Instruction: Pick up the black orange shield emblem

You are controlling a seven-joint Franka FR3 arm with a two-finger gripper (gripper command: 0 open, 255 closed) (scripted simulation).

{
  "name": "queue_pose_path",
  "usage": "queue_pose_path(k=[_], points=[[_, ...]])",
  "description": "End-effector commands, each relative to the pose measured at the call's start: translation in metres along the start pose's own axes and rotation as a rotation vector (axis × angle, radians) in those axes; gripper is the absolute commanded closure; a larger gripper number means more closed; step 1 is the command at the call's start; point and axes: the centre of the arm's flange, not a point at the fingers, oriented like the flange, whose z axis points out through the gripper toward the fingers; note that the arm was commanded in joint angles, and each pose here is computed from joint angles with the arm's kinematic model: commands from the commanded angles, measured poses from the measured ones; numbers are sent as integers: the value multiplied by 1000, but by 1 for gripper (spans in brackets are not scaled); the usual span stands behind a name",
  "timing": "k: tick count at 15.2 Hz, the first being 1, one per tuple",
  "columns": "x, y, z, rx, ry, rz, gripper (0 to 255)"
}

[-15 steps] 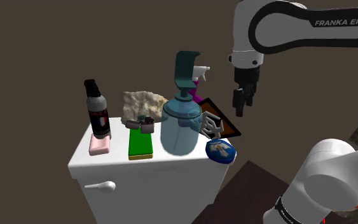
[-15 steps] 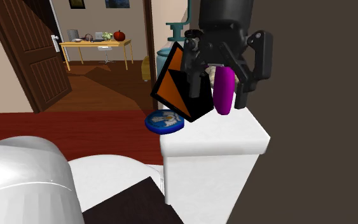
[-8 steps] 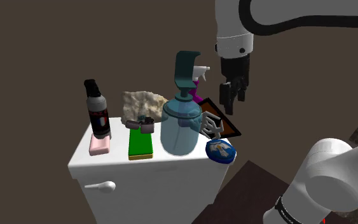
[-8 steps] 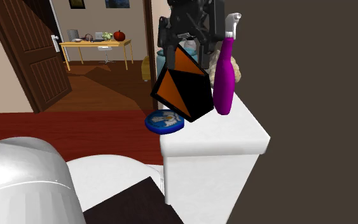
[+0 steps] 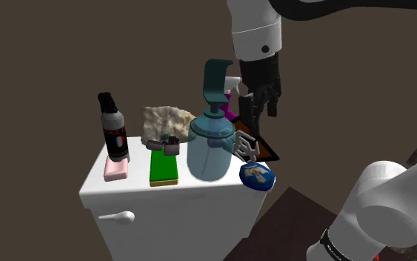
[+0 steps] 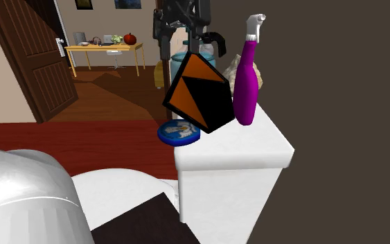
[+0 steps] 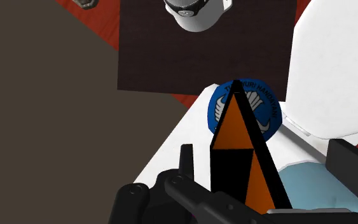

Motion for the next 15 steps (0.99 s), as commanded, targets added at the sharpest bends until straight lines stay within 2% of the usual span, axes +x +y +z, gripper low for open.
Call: queue_pose_path(k=[1,5,7,8,15], points=[[2,-3,7,-1,0,1,0],[8,-9,30,-1,0,1,0],[8,-9,30,-1,0,1,0],[7,-9,30,-1,0,1,255],[7,-8,30,-1,0,1,255]])
